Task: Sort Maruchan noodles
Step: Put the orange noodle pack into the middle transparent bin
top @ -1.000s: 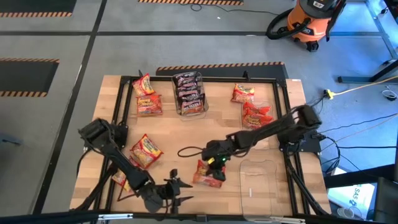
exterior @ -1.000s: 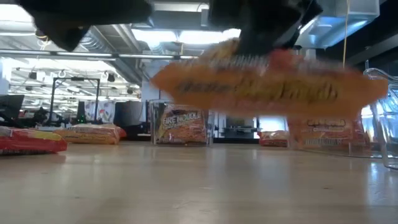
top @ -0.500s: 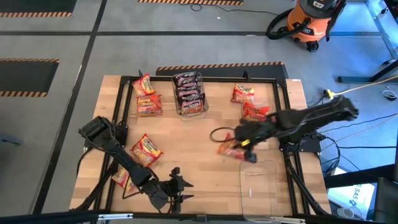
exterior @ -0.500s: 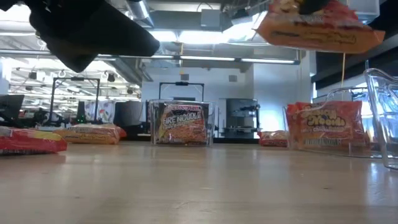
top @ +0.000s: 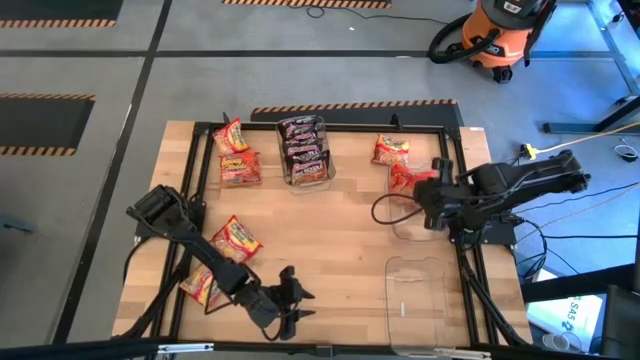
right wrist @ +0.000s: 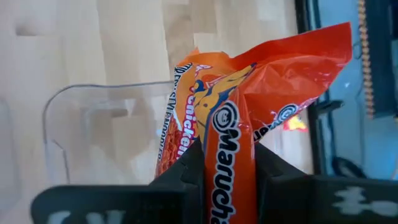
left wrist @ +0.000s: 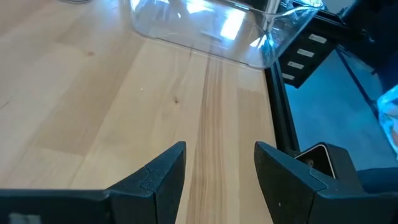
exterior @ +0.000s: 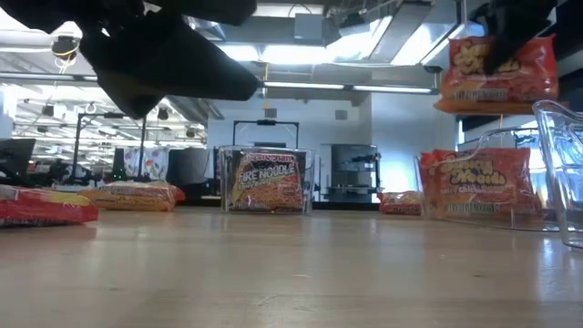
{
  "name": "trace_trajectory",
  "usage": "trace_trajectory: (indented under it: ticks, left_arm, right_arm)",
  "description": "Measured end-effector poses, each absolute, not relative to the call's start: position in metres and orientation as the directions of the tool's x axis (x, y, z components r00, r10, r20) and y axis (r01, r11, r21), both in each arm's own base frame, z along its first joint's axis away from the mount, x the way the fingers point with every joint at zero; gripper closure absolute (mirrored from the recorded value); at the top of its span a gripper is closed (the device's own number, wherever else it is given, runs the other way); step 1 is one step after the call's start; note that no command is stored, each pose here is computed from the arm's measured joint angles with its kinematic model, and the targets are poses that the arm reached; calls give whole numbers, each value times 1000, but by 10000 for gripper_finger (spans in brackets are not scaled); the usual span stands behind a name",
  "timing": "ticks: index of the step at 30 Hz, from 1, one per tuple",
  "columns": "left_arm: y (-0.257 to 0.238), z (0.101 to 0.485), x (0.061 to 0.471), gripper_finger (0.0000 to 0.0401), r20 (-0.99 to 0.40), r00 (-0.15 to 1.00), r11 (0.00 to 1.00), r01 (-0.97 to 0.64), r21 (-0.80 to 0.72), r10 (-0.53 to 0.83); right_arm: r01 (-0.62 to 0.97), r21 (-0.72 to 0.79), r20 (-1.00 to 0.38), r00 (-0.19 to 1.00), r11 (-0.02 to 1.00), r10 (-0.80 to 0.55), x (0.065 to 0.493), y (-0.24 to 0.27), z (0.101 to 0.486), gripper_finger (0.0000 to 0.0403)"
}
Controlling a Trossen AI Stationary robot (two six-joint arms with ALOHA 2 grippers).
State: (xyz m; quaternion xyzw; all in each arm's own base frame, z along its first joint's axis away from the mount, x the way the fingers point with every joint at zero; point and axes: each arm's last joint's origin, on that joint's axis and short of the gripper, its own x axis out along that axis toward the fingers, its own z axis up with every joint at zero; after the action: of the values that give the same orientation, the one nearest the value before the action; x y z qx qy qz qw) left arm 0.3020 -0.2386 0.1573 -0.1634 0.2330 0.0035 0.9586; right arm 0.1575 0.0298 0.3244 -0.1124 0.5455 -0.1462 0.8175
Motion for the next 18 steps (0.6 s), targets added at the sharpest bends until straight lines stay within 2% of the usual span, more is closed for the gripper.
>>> trace_trajectory:
  ticks: [8,13,18]
  left_arm:
    - [-239,157,302,216,-447,892,944,-86,-319,-70]
    - [-240,157,301,216,-447,891,944,-81,-320,-75]
    - [-240,157,301,216,-447,891,946,-79,-315,-74]
  right_arm:
    - [22,-390,-869,322,921,-376,168,29,315,352]
    - [34,-351,-905,242,936,-349,170,14,283,352]
    - [17,-276,-938,214,961,-273,175,0,245,352]
